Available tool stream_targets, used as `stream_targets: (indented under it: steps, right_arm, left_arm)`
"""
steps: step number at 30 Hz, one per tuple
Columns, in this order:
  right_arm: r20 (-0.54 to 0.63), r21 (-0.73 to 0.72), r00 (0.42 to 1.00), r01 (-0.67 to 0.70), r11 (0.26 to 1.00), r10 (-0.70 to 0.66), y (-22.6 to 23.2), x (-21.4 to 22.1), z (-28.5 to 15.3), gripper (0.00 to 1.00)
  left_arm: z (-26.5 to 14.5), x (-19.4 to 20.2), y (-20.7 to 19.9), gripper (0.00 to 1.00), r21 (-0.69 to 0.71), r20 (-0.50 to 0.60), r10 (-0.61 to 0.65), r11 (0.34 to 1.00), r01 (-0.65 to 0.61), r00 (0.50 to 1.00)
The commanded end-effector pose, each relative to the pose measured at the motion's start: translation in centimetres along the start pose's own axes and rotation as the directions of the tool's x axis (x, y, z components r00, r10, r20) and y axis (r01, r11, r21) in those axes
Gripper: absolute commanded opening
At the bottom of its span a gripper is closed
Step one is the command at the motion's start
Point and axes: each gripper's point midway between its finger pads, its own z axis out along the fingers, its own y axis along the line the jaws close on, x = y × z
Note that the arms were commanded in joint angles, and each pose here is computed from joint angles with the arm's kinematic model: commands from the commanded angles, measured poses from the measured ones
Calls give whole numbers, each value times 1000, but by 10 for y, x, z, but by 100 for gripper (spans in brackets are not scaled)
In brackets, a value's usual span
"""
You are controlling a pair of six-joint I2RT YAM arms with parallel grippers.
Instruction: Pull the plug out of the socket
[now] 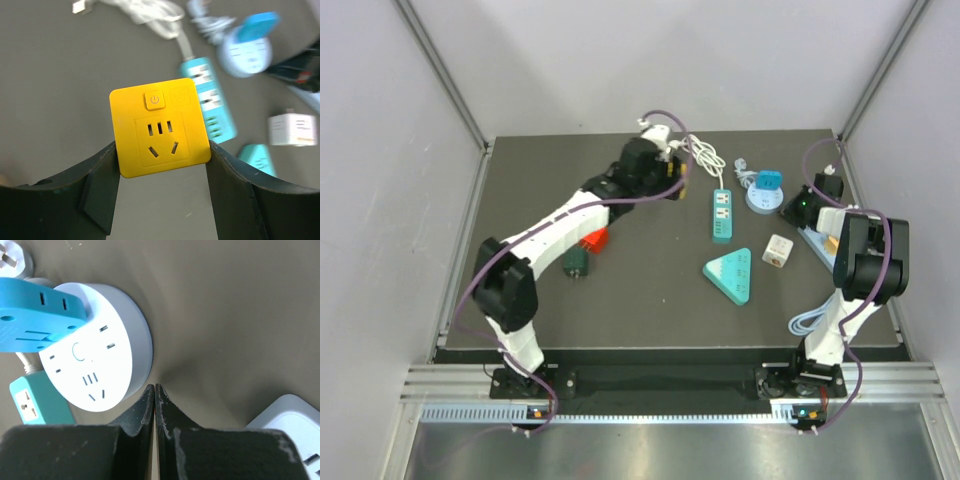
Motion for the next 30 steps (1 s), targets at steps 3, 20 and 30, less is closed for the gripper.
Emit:
stream_targets:
  steps: [3, 20, 30]
  right_arm:
    - [41, -86, 999, 26, 996, -22, 20, -17, -11, 0]
    - [22, -101, 999, 28, 995, -26, 21, -11, -10, 0]
    - [5, -104, 1000, 24, 994, -24, 20, -7, -6, 0]
  left_arm:
    - [-38, 10, 72, 0, -157, -138, -52, 987, 30, 989]
    - [-13, 80, 169, 0, -427, -489, -52, 885, -187, 871]
    - [-9, 99, 195, 13, -478, -521, -72, 850, -222, 850]
